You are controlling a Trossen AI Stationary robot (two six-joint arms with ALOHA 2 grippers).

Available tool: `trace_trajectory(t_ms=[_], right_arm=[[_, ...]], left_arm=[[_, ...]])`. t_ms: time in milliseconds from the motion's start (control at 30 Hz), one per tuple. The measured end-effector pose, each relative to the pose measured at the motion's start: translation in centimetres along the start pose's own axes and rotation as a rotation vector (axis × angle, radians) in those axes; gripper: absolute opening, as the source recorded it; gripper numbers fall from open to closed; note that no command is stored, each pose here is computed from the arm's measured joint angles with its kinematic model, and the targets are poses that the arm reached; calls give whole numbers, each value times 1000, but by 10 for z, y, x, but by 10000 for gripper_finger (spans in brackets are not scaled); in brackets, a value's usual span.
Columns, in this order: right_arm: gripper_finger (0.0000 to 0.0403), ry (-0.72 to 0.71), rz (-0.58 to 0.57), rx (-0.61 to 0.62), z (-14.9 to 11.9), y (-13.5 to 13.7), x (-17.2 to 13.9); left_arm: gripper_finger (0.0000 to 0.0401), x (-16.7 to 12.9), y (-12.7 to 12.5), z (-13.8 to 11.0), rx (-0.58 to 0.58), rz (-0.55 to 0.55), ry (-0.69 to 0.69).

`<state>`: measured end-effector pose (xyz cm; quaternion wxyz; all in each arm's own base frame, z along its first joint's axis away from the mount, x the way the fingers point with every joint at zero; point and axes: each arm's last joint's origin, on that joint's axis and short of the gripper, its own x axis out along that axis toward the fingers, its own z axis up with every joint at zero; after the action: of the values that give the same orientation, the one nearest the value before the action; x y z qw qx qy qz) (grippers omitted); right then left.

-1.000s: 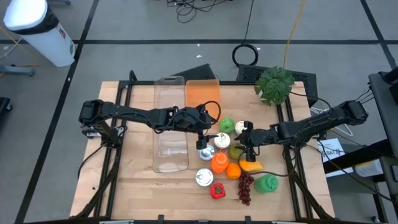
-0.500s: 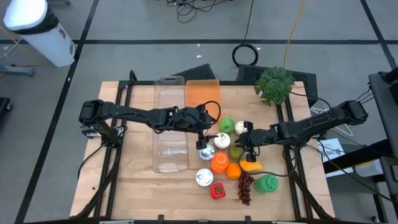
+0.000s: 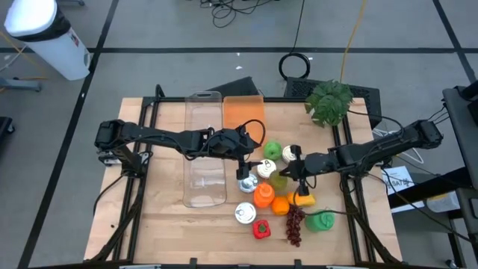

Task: Pick & Place Food Item
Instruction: Put the green pear into the top transparent bin

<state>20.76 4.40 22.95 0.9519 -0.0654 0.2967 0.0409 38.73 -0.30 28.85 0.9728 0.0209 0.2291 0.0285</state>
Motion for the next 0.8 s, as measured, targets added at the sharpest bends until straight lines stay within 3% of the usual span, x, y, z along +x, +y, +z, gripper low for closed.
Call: trace_trajectory(t_ms=[233, 367, 800], right_arm=[[2, -145, -132, -82, 13, 7, -19], [1, -220, -209, -140, 20, 11, -25], [1, -403, -268, -278, 40, 17, -31]], left_arm=[[304, 0, -4, 1, -2, -15, -11], [310, -1, -11, 5, 27, -90, -59], [315, 11, -27, 8, 45, -75, -155]])
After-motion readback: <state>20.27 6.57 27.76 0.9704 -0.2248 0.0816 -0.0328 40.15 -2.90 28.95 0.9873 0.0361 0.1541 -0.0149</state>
